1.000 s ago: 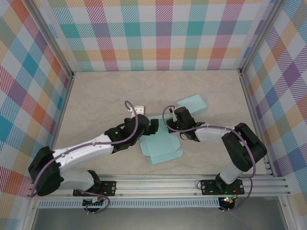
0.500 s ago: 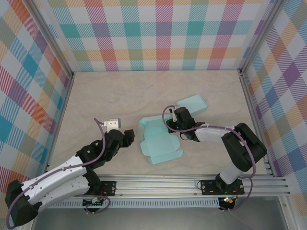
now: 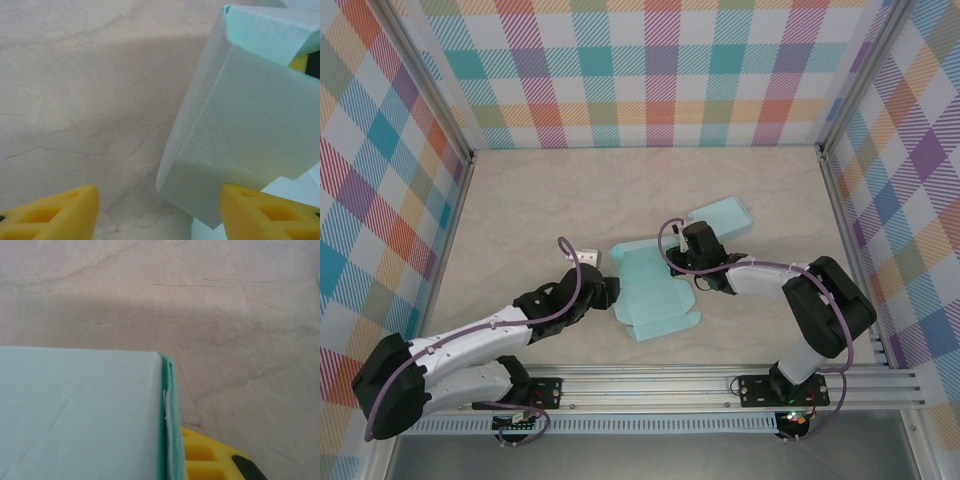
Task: Fold the paper box
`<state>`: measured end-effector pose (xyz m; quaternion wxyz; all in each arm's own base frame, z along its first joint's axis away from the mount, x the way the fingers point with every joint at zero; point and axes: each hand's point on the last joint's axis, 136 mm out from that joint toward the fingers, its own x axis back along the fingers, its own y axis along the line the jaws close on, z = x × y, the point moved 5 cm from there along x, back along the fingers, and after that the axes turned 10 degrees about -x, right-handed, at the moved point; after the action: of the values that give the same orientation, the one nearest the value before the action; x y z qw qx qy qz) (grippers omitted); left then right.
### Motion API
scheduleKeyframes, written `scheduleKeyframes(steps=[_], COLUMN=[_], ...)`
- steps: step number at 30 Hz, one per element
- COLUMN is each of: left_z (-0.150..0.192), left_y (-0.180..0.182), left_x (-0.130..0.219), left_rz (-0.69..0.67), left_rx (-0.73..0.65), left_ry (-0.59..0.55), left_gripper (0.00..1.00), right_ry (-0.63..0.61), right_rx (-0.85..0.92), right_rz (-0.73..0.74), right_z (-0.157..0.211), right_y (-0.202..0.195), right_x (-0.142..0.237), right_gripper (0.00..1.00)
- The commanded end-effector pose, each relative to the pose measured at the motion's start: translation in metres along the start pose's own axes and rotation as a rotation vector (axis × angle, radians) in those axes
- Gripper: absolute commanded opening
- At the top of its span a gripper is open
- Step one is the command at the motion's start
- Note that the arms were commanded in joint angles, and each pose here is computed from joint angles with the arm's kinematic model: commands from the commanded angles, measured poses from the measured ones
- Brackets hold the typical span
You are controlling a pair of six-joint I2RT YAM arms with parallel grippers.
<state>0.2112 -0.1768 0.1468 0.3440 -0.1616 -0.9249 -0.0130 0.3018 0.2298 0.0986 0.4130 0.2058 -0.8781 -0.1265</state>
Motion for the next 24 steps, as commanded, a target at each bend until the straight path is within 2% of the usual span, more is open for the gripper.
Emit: scheduleKeyframes(steps=[1, 12, 19, 24], left_z=[-0.023, -0.037, -0.044, -0.049], left_y=[-0.011, -0.031, -0.020, -0.015], left_x=[-0.002, -0.023, -0.034, -0.038], left_rz=[0.038, 0.068, -0.107, -0.286], left_rx=[0.005, -0.024, -0.041, -0.102], left_ry=[-0.062, -0.039, -0.060, -0.078], left_gripper=[0.62, 0.54, 0.51, 0.43], right_ry=[-0.019, -0.018, -0.016, -0.017], right_rx=[0.011, 0.014, 0.019, 0.026], right_rz=[-0.017, -0.013, -0.016, -0.020], right_z=[-0.010, -0.010, -0.008, -0.008], right_y=[0.007, 0.007, 0.008, 0.011], right_x=[-0.001, -0.002, -0.001, 0.000], right_gripper=[0.00, 0.00, 0.00, 0.00])
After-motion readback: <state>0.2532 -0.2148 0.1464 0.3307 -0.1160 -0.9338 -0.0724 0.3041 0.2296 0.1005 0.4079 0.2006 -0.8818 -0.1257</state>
